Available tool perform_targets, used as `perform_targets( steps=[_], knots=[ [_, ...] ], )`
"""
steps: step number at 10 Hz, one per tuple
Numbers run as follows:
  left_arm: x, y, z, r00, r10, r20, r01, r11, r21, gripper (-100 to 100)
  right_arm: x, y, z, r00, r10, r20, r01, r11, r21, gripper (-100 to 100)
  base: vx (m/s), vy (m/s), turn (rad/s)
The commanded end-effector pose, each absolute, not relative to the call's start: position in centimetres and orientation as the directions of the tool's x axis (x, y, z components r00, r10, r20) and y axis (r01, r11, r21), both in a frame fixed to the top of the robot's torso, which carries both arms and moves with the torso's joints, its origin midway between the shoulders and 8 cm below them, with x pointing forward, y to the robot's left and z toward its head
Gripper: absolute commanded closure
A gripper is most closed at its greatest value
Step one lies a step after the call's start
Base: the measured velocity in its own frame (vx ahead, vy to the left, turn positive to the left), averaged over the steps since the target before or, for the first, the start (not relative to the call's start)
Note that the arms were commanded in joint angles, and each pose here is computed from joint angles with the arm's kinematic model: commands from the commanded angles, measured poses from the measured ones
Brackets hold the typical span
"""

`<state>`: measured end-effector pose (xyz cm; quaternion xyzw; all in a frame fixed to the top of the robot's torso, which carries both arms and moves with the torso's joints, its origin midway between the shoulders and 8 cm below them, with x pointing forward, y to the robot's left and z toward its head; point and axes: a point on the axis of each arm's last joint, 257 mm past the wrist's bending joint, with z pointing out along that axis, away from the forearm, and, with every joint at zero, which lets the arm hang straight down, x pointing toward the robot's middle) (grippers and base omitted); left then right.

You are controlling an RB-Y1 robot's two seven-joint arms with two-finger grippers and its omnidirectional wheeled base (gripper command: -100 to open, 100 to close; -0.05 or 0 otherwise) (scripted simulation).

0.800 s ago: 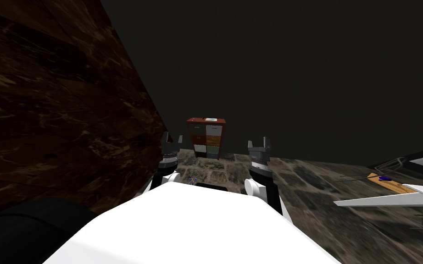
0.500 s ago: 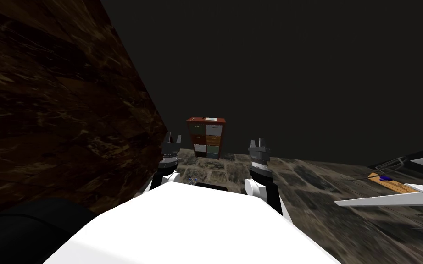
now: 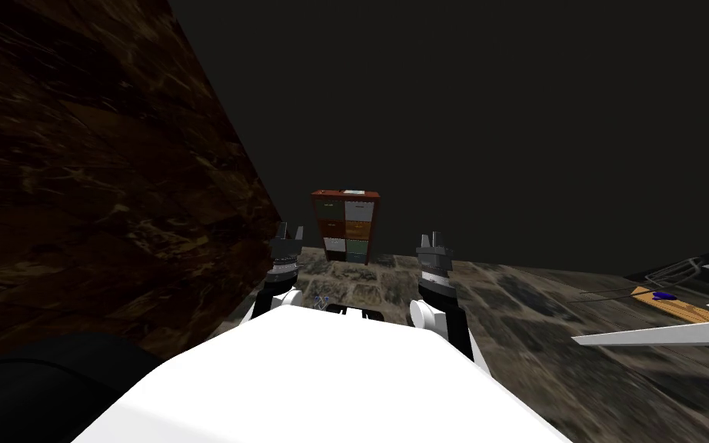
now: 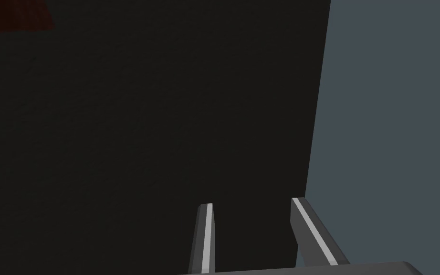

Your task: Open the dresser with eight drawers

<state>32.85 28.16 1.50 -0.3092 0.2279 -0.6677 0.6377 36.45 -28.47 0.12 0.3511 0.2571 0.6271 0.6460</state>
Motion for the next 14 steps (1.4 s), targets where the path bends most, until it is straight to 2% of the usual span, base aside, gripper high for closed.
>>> perform_targets(
  steps=[1, 2, 14],
  knots=[
    [32.8, 28.2, 1.5, 0.005, -0.992, 0.122, 0.711, -0.083, -0.699, 0, 36.5, -28.5, 0.1, 0.081, 0.991, 0.108, -0.63, -0.033, 0.776, 0, 0.0, 0.0, 0.0],
    [33.3, 27.9, 0.7, -0.007, -0.996, 0.093, 0.695, -0.072, -0.716, -100, 36.5, -28.5, 0.1, 0.081, 0.991, 0.108, -0.63, -0.033, 0.776, 0, 0.046, -0.025, -0.012],
    [37.7, 28.6, -8.5, 0.016, -0.999, 0.038, 0.555, -0.023, -0.832, -100, 36.5, -28.5, 0.1, 0.081, 0.991, 0.108, -0.629, -0.033, 0.777, 0, 0.117, -0.062, -0.013]
  ],
)
